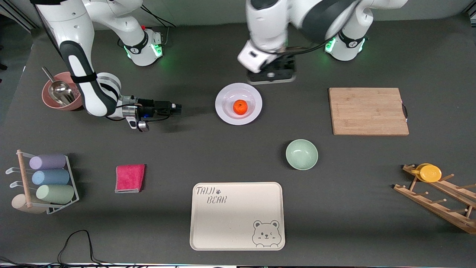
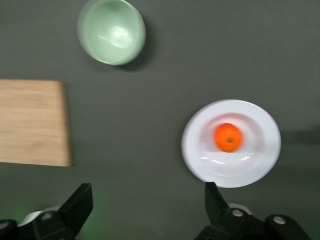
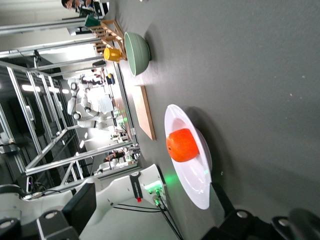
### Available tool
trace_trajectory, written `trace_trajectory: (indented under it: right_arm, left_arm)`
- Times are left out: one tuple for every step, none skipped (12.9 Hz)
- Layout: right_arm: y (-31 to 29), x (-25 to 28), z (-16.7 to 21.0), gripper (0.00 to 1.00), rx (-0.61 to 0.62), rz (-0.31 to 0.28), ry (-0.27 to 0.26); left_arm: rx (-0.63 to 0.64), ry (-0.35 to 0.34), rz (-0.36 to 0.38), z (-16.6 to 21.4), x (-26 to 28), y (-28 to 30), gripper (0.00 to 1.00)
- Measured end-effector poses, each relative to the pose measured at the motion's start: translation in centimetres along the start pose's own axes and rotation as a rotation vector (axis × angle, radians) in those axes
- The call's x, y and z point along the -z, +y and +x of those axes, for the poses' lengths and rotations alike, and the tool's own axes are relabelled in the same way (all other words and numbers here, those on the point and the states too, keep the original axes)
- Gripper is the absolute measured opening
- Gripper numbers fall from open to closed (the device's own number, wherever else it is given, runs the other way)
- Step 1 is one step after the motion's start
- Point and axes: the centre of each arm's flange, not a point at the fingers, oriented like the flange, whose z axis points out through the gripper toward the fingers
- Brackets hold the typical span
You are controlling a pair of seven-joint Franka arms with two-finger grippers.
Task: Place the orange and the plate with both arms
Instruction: 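Open the left gripper and withdraw it to its side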
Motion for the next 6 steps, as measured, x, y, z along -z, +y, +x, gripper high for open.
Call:
trace_trajectory:
  right_arm:
    - [0.4, -0.5, -0.1, 1.00, 0.025, 0.004, 0.003]
    - [0.8, -1.2, -0.3, 1.00, 0.048, 0.008, 0.005]
    - [1.1, -1.9, -0.6, 1.00, 0.060, 0.010, 0.002]
    - [1.5, -2.6, -1.0, 1.00, 0.063, 0.009, -0.007]
    - [1.8, -3.1, -1.2, 1.00, 0.061, 0.005, -0.016]
    - [2.0, -3.4, -1.4, 1.00, 0.064, 0.006, -0.017]
  left_arm:
    - [0.002, -0.010, -0.006, 2.6, 2.2, -4.6, 1.00]
    - [0.004, -0.021, -0.018, 5.2, 3.7, -9.3, 1.00]
    - [0.003, -0.032, -0.030, 7.6, 4.4, -14.1, 1.00]
    - [-0.002, -0.041, -0.045, 9.5, 4.8, -18.8, 1.00]
    - [-0.012, -0.049, -0.058, 11.0, 4.8, -23.1, 1.00]
    - [-0.024, -0.052, -0.072, 12.2, 4.5, -27.4, 1.00]
